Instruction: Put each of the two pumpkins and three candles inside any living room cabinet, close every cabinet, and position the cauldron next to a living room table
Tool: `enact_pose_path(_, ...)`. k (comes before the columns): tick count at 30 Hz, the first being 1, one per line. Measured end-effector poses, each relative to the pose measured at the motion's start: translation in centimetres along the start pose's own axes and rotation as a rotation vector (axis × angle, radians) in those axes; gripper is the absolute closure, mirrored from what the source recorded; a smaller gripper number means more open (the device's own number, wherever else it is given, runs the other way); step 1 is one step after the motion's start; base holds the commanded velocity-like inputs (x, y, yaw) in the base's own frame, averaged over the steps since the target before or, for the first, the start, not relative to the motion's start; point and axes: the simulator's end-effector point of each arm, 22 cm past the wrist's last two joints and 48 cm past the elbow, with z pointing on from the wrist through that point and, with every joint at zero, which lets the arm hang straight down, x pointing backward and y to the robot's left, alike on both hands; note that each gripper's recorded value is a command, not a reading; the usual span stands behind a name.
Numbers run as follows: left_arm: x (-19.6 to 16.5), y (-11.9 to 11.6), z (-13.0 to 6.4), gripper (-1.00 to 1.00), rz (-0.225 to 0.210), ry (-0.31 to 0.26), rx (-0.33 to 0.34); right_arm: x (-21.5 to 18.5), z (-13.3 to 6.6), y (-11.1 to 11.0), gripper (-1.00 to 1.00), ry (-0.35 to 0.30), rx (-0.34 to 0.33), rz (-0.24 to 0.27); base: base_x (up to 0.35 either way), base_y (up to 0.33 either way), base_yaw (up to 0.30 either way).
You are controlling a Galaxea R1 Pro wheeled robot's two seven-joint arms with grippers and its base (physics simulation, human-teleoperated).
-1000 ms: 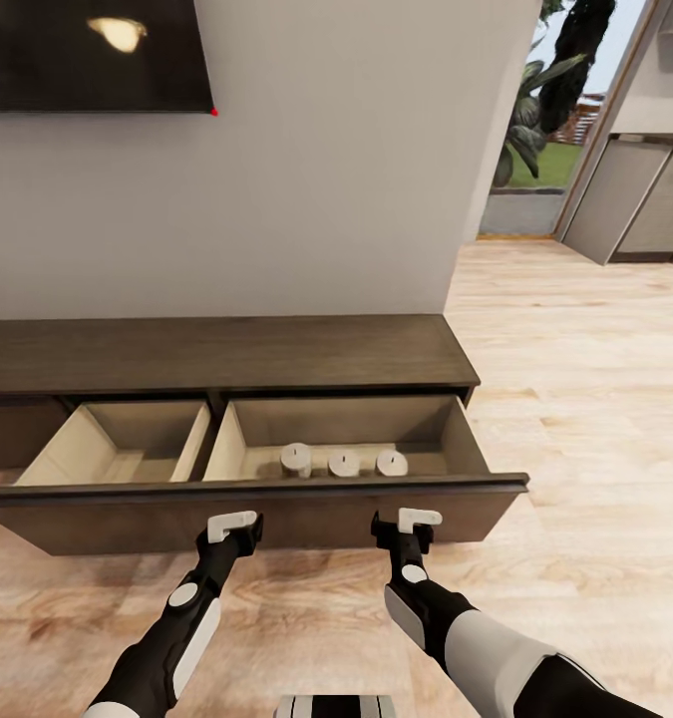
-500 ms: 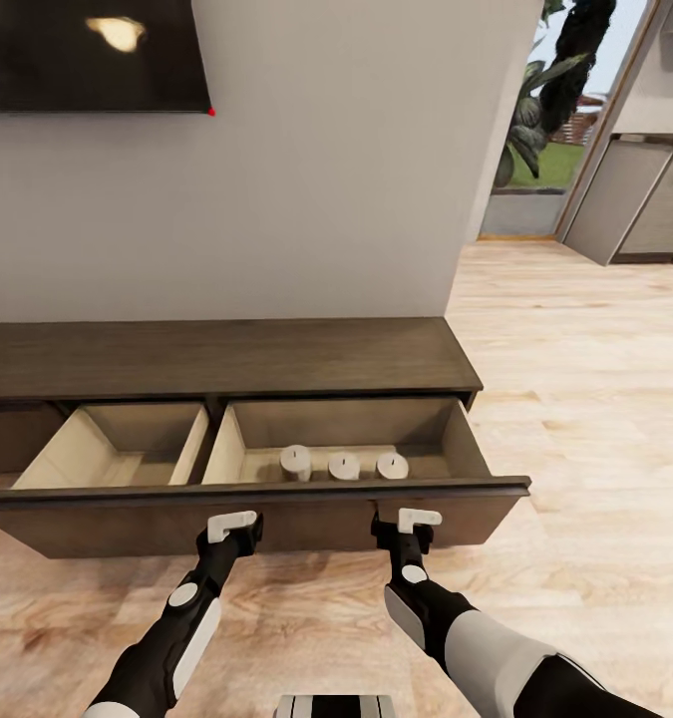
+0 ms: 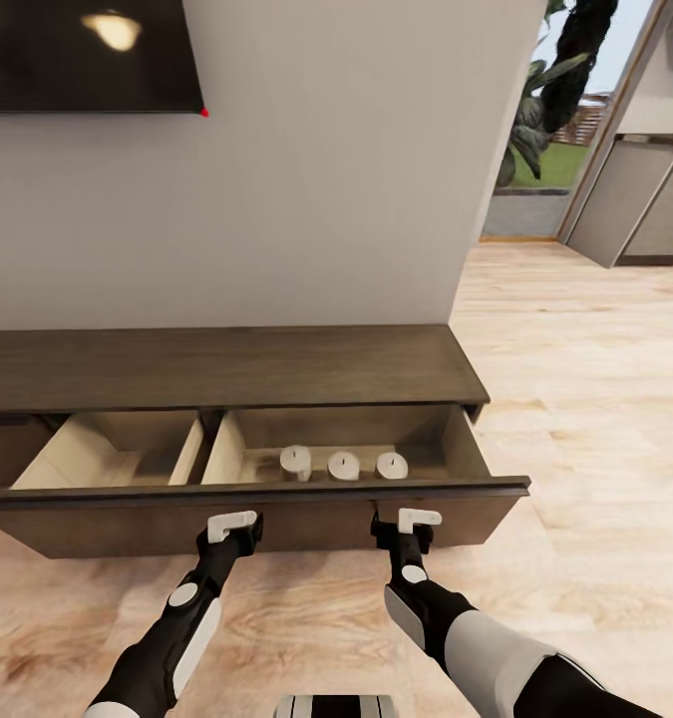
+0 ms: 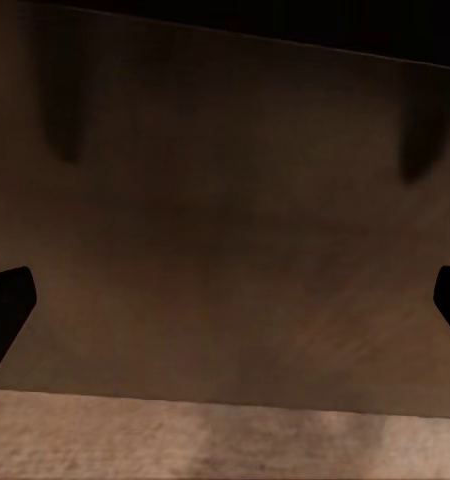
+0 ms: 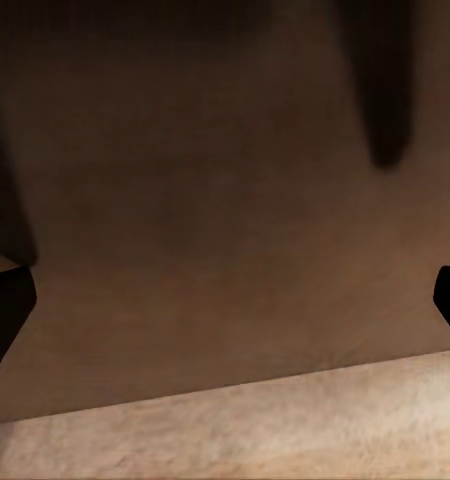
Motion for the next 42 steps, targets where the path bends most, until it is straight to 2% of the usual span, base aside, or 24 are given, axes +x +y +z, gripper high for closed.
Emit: enact_pose_path(42, 0.0, -0.01, -0.01, -1.0, 0.0, 0.0, 0.0, 0.0, 0.0, 0.0, -1.0, 0.0, 0.0, 0.0, 0.164, 0.0, 0.0)
